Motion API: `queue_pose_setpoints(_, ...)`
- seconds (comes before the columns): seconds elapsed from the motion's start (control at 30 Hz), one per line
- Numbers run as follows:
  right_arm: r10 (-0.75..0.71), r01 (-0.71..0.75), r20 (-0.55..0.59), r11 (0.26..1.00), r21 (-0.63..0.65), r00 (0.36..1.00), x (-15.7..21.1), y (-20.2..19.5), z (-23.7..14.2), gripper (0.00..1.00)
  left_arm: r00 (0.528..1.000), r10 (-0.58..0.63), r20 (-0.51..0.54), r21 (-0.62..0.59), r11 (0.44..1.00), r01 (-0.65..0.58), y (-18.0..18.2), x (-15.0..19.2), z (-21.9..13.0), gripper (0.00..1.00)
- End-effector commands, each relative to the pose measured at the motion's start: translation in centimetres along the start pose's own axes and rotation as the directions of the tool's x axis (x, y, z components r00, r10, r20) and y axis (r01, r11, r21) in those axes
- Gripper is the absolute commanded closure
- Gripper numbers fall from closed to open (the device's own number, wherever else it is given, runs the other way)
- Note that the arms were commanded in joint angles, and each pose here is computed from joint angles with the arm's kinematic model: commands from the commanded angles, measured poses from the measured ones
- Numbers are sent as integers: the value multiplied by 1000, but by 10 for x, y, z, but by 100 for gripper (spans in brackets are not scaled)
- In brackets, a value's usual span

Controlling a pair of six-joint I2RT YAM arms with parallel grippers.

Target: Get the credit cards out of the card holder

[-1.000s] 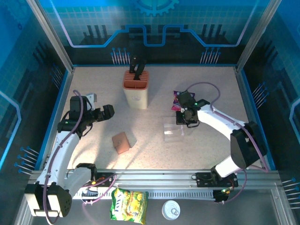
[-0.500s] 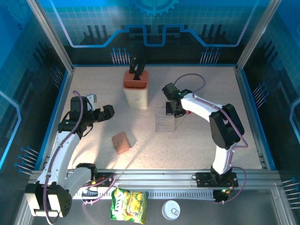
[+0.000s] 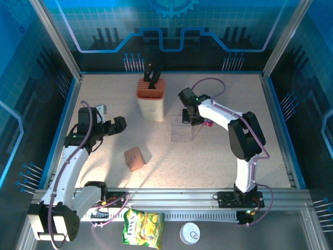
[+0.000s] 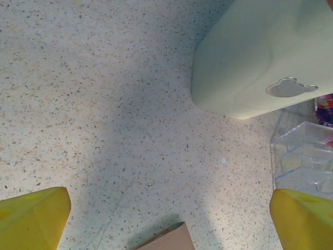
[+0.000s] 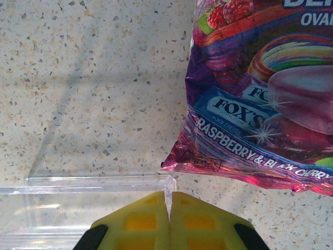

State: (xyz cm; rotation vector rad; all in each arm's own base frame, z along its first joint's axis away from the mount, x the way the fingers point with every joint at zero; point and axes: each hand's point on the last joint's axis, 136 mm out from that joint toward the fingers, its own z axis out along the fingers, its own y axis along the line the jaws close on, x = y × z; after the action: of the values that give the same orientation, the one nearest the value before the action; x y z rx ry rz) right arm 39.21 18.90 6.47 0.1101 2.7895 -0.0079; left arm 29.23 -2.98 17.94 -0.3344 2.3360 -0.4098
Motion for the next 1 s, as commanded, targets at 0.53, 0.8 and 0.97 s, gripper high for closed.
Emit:
queue_pose_setpoints(0.53, -100, 107, 81, 991, -86, 992, 2, 7, -73, 70, 979, 85, -186, 66, 995, -74, -31, 35, 20, 1)
queue_pose_setpoints(0.8, -248, 246, 36, 916, -318, 968, 63, 58, -95, 67, 948, 6, -319, 39, 999, 6, -39, 74, 30, 4)
queue_pose_setpoints(0.97, -315, 288, 6, 862, -418, 949, 112, 91, -88, 67, 919, 60, -391, 166, 986, 7, -64, 102, 42, 10)
